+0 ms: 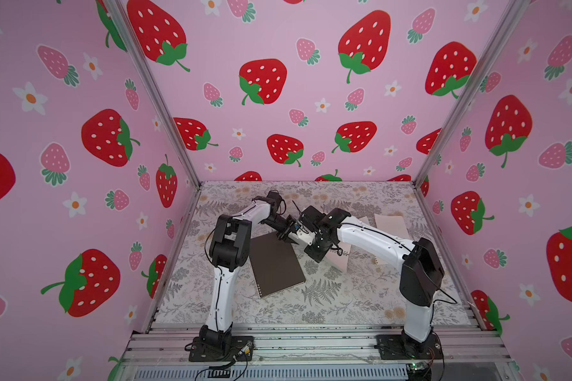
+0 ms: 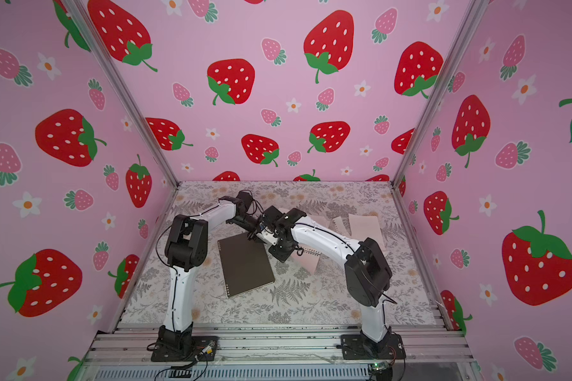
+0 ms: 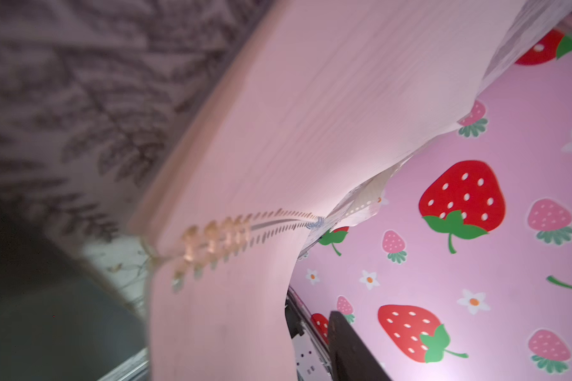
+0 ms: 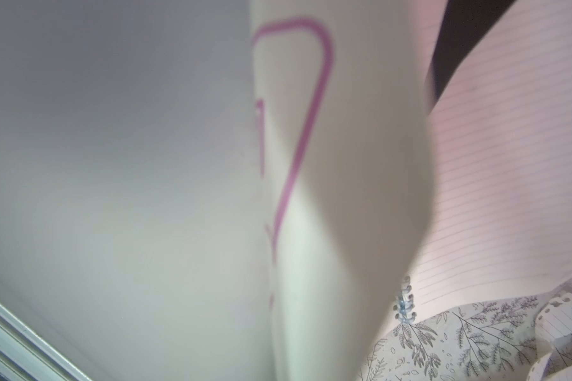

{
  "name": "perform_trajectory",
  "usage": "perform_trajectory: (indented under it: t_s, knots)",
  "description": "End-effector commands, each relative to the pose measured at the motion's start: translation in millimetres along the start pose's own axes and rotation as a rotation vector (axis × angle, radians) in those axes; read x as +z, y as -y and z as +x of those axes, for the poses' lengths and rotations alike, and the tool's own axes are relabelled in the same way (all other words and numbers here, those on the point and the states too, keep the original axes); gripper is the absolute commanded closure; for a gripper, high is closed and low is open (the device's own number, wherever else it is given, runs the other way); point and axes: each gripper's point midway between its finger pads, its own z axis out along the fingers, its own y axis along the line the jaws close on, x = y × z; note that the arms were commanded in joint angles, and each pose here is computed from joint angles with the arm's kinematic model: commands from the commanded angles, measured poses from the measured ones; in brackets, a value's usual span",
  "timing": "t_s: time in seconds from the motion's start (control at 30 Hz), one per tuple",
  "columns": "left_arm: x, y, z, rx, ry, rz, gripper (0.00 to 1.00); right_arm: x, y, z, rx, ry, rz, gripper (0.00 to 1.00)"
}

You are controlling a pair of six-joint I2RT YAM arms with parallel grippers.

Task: Tear off pages from different notebooks
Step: Close the notebook at the center of the board.

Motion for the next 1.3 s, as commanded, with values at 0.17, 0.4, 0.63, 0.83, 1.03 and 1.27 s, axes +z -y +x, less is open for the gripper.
perform_trajectory:
  t_s: [0.17, 0.4, 0.63, 0.83, 1.03, 1.27]
  knots:
    - [-34.9, -12.3, 29.6, 0.243, 0.074, -0.219, 0.25, -25.9, 21.2, -13.7, 0.174, 0.028, -0.207, 1.0]
    - [-64.0, -33.1, 23.4, 0.315, 0.188, -0.385, 0.25, -34.4, 36.9, -40.2, 0.262, 0.06, -0.383, 1.0]
    - [-67.0, -23.9, 22.3, 0.3, 0.182, -0.33, 0.26, 4.9, 89.2, -64.2, 0.346, 0.073, -0.407, 1.0]
    - [-84.9, -39.1, 20.2, 0.265, 0.213, -0.357, 0.25, 18.8, 125.7, -73.6, 0.423, 0.145, -0.438, 1.0]
    - [-120.3, -52.3, 8.0, 0.239, 0.308, -0.405, 0.23, 34.3, 148.6, -73.3, 0.467, 0.176, -0.462, 1.0]
    - [-126.5, -36.3, 4.0, 0.244, 0.345, -0.325, 0.23, 64.4, 170.4, -60.6, 0.63, 0.14, -0.486, 0.99]
